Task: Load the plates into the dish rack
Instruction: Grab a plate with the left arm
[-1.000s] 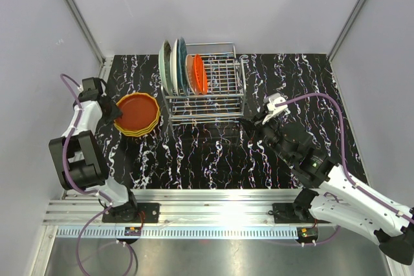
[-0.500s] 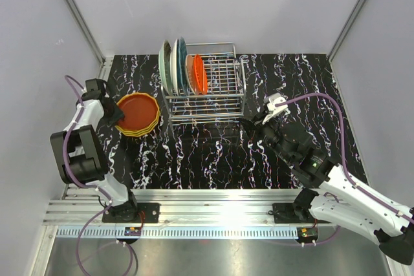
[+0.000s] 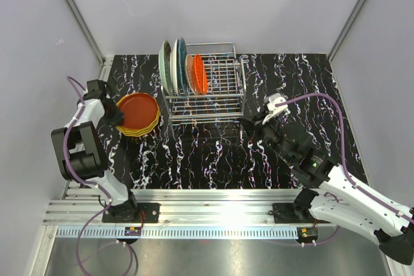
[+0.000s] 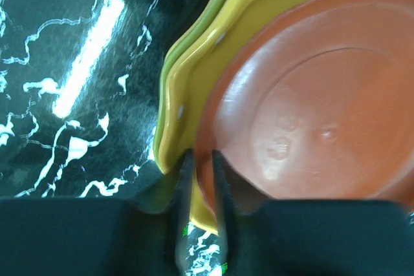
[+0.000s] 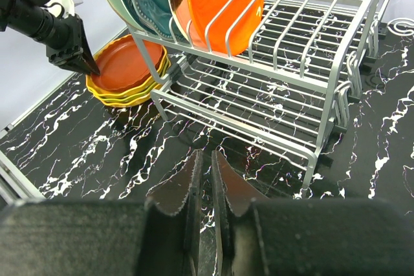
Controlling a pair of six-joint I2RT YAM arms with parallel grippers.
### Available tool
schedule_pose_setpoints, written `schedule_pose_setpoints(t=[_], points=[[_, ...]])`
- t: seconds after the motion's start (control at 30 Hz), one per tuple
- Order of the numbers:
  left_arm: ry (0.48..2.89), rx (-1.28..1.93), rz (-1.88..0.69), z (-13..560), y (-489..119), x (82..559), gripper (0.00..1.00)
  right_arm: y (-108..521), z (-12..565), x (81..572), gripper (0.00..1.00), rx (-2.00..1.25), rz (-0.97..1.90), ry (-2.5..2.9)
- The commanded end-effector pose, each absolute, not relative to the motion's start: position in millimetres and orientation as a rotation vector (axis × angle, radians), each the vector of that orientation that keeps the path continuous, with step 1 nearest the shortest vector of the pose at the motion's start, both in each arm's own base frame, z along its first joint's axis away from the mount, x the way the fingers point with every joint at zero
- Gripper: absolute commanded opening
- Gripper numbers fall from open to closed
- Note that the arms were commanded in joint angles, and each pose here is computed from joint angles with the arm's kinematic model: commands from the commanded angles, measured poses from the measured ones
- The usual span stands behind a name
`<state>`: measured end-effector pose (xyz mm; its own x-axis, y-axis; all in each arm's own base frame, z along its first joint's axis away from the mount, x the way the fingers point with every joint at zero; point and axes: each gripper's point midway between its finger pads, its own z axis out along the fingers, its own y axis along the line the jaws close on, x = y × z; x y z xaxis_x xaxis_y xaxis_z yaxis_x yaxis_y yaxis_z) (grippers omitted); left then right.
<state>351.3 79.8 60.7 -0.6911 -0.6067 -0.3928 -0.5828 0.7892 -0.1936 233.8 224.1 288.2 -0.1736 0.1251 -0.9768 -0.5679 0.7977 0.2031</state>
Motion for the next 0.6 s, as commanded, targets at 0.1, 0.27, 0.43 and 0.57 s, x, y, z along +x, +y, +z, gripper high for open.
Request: schedule_pose_setpoints(t=[0.1,0.27,0.43,0.57], points=[[2.534,-0.891,-0.070,65.9,84.0,356.5,0.00,219.2,306.0,237.4,0.17,-0.318,0.633,1.590],[2.490,-0.888,-0.098,79.5,80.4,357.7,0.00,219.8,310.0,235.1,0.17,-0.325,0.642,1.603],[2.390,-0.884,-0.116,106.1,78.3,353.8,0.00,224.0,318.1,232.8,0.18,-0.347,0.658,1.623],[2.295,-0.871,-0.087,134.7,79.3,342.7,0.00,224.6,322.2,227.0,0.21,-0.354,0.685,1.636]])
